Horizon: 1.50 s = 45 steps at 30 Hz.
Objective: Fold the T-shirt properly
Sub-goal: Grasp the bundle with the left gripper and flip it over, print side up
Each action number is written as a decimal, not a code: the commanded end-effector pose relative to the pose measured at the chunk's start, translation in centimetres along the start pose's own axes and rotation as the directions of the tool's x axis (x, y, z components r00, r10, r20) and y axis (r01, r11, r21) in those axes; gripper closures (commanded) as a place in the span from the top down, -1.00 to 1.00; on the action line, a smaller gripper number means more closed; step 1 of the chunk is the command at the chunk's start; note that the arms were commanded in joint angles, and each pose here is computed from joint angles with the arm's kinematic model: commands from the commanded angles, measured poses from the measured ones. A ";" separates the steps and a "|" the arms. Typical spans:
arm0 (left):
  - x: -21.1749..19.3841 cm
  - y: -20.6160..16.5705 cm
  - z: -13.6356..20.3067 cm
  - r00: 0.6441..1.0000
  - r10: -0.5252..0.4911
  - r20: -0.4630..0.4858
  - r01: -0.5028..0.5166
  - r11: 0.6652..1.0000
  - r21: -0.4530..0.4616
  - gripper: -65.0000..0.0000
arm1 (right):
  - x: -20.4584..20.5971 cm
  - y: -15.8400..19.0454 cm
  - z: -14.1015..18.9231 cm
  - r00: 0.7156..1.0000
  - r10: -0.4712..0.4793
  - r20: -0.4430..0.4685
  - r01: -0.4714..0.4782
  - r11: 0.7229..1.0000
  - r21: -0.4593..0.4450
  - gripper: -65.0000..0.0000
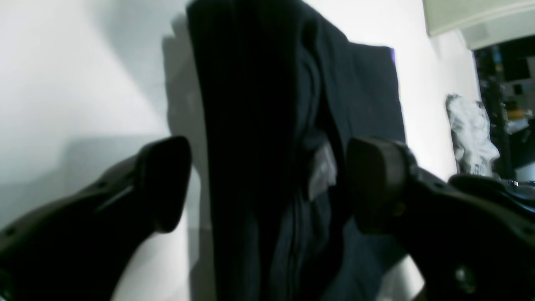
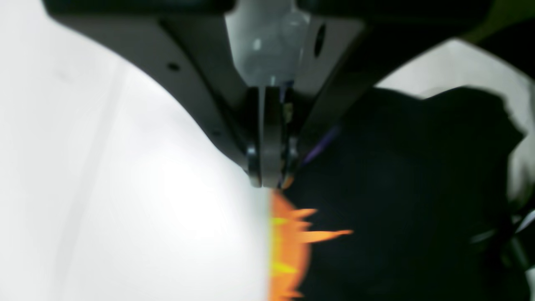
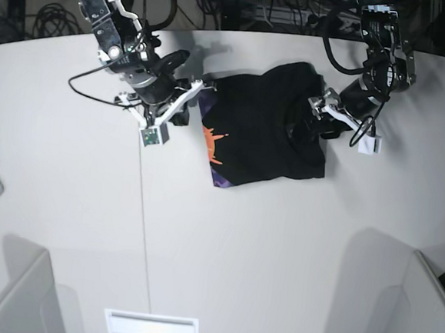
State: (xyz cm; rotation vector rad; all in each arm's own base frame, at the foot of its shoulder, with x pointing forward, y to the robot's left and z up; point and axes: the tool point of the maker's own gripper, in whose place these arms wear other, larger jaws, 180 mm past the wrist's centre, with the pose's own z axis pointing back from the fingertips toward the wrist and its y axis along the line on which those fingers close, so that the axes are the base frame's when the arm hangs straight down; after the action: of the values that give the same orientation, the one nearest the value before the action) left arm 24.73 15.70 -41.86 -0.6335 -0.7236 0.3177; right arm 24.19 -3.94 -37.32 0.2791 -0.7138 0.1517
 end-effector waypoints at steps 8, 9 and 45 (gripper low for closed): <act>-2.8 -0.6 -1.4 0.984 -0.110 -0.138 0.114 0.993 0.024 -0.98 | 0.9 -3.8 1.5 0.991 -0.073 0.113 0.084 0.992 -0.096 -1.00; -2.9 -0.7 -1.6 0.982 -0.117 -0.148 0.121 0.992 0.018 -1.00 | 0.7 -4.4 1.7 0.989 -0.082 0.121 0.095 0.989 -0.110 -1.00; 0.2 -11.9 -8.1 0.164 -0.898 -0.409 0.841 0.343 -0.417 -1.00 | -7.2 -13.5 7.0 0.868 -0.447 0.215 0.496 0.762 -0.417 -1.00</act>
State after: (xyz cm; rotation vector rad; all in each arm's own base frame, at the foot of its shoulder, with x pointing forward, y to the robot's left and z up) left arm 29.99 3.73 -40.30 -0.2516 -0.3266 -1.0256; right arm 17.08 -18.73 -40.56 0.0130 -0.6970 -0.5257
